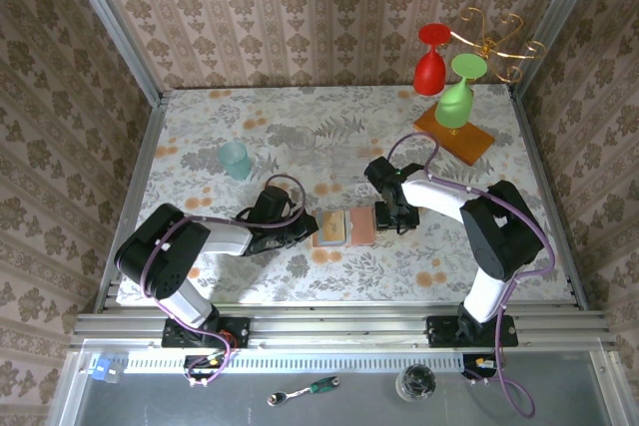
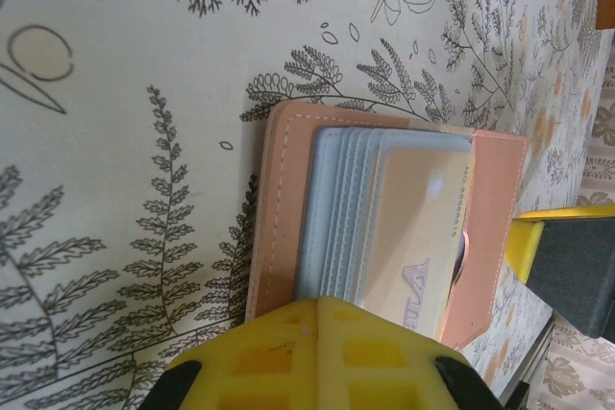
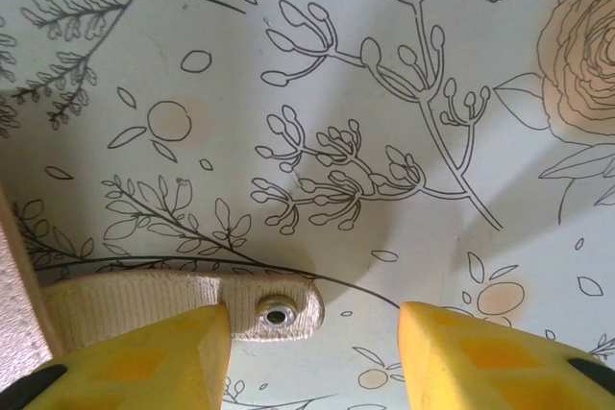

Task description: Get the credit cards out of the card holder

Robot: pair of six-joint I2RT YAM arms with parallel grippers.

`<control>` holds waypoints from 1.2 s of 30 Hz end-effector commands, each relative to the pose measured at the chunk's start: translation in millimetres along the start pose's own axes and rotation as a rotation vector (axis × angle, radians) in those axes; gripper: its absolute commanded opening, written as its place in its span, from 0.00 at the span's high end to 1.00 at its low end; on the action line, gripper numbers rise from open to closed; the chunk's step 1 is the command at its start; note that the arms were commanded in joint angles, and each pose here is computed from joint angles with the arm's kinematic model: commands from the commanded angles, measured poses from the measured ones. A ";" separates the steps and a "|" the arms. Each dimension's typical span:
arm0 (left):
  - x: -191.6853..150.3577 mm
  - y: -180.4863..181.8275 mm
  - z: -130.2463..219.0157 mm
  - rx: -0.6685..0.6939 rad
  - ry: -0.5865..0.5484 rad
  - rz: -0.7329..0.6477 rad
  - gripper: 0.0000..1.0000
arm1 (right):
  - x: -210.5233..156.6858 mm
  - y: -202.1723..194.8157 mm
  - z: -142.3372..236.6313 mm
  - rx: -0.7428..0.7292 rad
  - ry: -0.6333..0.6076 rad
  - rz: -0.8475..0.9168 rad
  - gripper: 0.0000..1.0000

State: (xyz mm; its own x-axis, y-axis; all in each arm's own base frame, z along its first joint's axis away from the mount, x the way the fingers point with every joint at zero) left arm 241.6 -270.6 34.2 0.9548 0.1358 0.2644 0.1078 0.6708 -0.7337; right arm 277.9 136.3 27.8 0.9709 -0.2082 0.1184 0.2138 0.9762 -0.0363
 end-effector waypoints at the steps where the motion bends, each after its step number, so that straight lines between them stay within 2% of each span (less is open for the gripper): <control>1: -12.4 21.3 0.7 0.064 0.033 0.014 0.95 | -9.9 -14.5 -13.5 -0.061 0.047 0.004 0.52; 6: -12.4 23.0 1.5 0.068 0.034 0.018 0.95 | -11.1 -17.0 -17.8 -0.058 0.056 -0.007 0.62; 13: -11.2 23.4 2.8 0.068 0.036 0.020 0.95 | -10.5 -16.5 -17.9 -0.051 0.057 -0.010 0.66; 21: -7.2 17.2 5.4 0.047 0.033 0.016 0.95 | -8.1 -14.0 -12.8 -0.038 0.051 -0.007 0.65; 28: 11.3 -10.4 18.9 0.017 0.007 -0.039 0.94 | -3.4 -3.6 5.5 0.038 0.027 -0.015 0.58; 36: 25.6 -37.1 34.5 -0.016 -0.025 -0.108 0.90 | 1.4 1.8 25.9 0.086 -0.003 -0.024 0.55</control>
State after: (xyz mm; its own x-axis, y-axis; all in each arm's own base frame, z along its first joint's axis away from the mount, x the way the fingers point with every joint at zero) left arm 252.4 -267.1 81.1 0.9353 0.1140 0.3349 0.1794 0.6631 -0.7267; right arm 279.5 140.1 40.3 0.9657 -0.2288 0.1231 0.2259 0.9734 0.0371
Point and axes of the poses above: each hand's point on the last joint's axis, 136 mm out from that joint toward the fingers, its own z axis back along the fingers, its own y axis along the line the jaws close on, x = y × z, the point moved 1 cm from there along z, back along the fingers, and after that the axes turned 10 degrees about -z, right-handed, at the moved point
